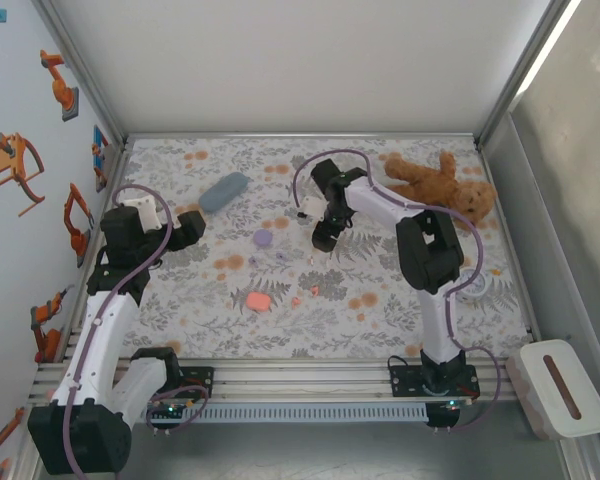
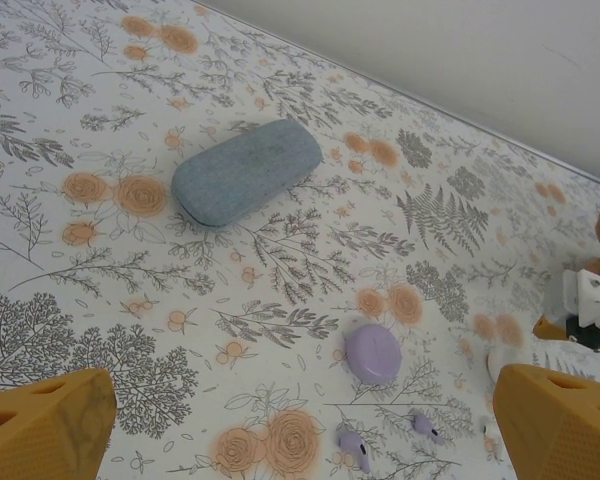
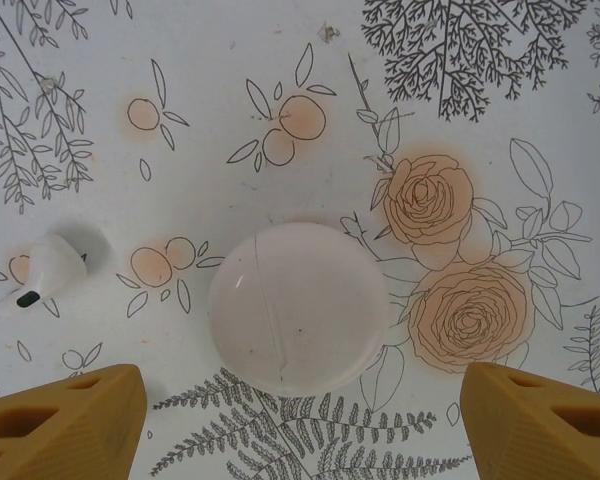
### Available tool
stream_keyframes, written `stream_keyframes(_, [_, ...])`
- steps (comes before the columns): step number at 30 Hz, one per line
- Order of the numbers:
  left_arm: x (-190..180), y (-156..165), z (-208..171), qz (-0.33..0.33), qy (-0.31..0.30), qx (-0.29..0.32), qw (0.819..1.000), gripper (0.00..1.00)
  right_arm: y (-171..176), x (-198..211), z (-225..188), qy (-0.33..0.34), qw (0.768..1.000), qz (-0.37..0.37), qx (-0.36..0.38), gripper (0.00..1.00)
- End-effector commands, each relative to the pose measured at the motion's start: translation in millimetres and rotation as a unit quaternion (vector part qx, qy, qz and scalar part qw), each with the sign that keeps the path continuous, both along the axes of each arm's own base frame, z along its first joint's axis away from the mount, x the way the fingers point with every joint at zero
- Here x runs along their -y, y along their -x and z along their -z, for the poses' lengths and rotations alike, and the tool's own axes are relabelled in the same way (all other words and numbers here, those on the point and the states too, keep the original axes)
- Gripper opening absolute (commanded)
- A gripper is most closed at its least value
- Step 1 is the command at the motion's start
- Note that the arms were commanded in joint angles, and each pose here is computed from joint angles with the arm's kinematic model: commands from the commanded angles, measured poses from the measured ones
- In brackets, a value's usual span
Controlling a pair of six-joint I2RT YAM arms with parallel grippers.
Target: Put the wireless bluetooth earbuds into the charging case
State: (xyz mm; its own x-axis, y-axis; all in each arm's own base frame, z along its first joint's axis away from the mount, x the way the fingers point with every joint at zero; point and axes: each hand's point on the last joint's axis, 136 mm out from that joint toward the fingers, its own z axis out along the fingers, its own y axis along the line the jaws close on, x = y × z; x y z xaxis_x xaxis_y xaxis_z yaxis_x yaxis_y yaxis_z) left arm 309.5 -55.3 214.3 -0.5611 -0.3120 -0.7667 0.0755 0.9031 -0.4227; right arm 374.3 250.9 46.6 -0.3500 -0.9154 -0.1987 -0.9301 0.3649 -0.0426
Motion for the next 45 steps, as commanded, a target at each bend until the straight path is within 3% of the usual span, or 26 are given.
stream_keyframes(1, [-3, 0, -5, -0.001, -0.012, 0.004, 1.000, 0.96, 2, 0, 3, 0.016, 1.000, -0.015, -0.009, 0.80])
stream_keyframes(30, [-3, 0, -4, -0.001, -0.014, 0.002, 1.000, 0.96, -2, -2, 31, 0.051, 0.998, -0.022, -0.017, 0.44])
stream_keyframes(37, [-3, 0, -5, -0.002, -0.015, 0.002, 1.000, 0.96, -4, -6, 16, 0.029, 0.999, -0.022, 0.008, 0.42])
stream_keyframes(45, [13, -1, -9, 0.030, 0.026, 0.003, 0.999, 0.96, -5, -16, -35, -0.035, 0.997, -0.025, 0.069, 0.41])
